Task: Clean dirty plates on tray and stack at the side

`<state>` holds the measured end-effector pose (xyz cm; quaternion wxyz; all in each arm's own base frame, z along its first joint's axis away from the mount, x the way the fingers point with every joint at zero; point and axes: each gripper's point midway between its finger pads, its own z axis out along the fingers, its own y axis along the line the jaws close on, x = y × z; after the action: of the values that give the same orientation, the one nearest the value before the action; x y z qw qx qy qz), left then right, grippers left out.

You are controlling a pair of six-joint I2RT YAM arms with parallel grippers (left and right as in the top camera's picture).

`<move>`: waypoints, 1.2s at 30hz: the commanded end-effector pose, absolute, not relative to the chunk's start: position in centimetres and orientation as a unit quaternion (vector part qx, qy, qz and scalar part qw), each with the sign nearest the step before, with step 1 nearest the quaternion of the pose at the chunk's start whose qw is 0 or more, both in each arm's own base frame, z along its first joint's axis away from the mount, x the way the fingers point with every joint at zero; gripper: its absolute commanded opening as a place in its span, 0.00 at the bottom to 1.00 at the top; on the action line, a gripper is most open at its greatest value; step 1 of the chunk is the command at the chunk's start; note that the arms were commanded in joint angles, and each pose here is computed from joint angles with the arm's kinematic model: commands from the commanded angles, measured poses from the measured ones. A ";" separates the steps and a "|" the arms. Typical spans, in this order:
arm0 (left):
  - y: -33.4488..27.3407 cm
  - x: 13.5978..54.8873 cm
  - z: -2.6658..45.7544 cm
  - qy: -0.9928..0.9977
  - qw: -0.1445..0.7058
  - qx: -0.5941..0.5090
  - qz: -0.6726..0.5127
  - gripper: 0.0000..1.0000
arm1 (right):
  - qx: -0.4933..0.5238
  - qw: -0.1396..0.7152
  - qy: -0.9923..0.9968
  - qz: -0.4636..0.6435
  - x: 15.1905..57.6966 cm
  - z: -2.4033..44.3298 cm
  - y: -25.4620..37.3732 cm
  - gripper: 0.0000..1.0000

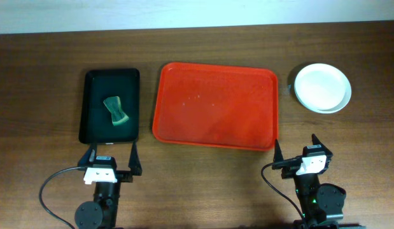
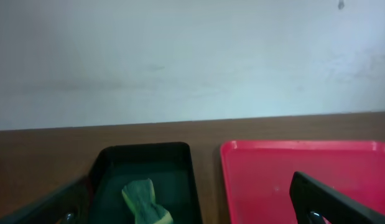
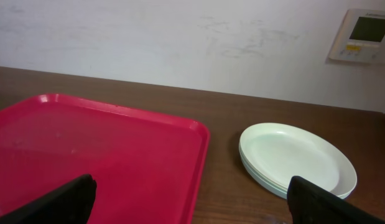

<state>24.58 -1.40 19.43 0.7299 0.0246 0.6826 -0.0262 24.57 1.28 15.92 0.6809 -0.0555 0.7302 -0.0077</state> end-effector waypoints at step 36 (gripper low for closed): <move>-0.2 24.6 15.6 0.735 0.678 0.015 0.014 0.99 | -0.056 0.679 0.731 -0.010 24.6 15.6 1.3 0.98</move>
<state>24.59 0.03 15.76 0.6785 0.0040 0.7345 0.0115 24.57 1.28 15.92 0.6809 -0.0554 0.7302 -0.0076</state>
